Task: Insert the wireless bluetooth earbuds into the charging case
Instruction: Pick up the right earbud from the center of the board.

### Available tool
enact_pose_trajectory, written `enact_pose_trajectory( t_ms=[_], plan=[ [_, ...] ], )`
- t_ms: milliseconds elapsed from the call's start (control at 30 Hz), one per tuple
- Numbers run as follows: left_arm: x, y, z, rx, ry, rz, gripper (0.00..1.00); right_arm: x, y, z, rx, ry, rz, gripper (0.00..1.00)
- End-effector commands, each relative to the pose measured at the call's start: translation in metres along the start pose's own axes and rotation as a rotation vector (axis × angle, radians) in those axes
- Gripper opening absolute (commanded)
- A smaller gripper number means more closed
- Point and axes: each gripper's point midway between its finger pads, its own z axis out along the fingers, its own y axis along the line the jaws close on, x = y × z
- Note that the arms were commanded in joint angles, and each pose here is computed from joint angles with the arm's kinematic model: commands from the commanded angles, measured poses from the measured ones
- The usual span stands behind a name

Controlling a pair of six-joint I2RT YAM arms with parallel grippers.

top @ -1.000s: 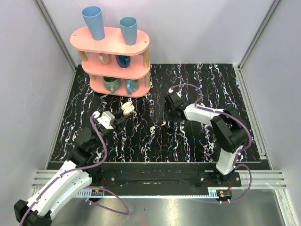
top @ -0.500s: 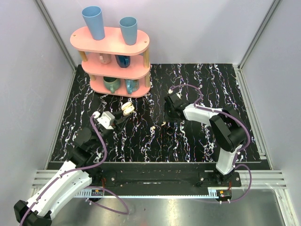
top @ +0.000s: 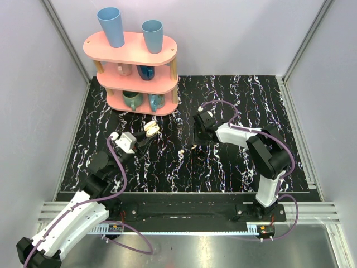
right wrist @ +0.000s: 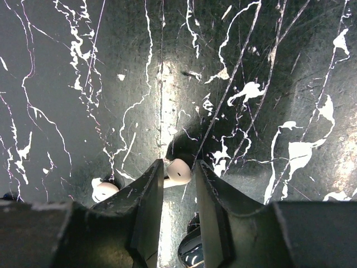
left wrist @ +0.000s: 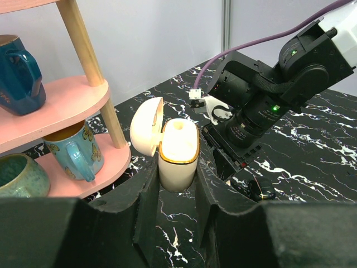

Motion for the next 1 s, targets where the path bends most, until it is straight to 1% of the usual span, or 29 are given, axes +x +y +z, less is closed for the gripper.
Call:
enact_pose_trajectory(
  t_ms=[0, 133, 433, 800, 900, 967],
  plan=[
    [-0.023, 0.004, 0.001, -0.018, -0.063, 0.003, 0.00, -0.007, 0.005, 0.001, 0.011, -0.019, -0.027, 0.36],
    [-0.022, 0.004, 0.001, -0.016, -0.060, 0.001, 0.00, -0.005, 0.006, -0.002, 0.022, -0.026, -0.043, 0.34],
    [-0.022, 0.003, 0.001, -0.014, -0.060, 0.000, 0.00, 0.000, 0.004, -0.002, 0.036, -0.016, -0.065, 0.36],
    [-0.024, 0.003, 0.001, -0.013, -0.062, 0.000, 0.00, 0.003, 0.000, -0.007, 0.061, -0.014, -0.086, 0.34],
    [-0.023, 0.003, 0.002, -0.009, -0.059, 0.000, 0.00, 0.002, -0.001, -0.009, 0.063, -0.021, -0.092, 0.32],
    [-0.021, 0.002, 0.002, -0.006, -0.056, -0.003, 0.00, 0.001, 0.000, -0.010, 0.060, -0.024, -0.103, 0.26]
  ],
)
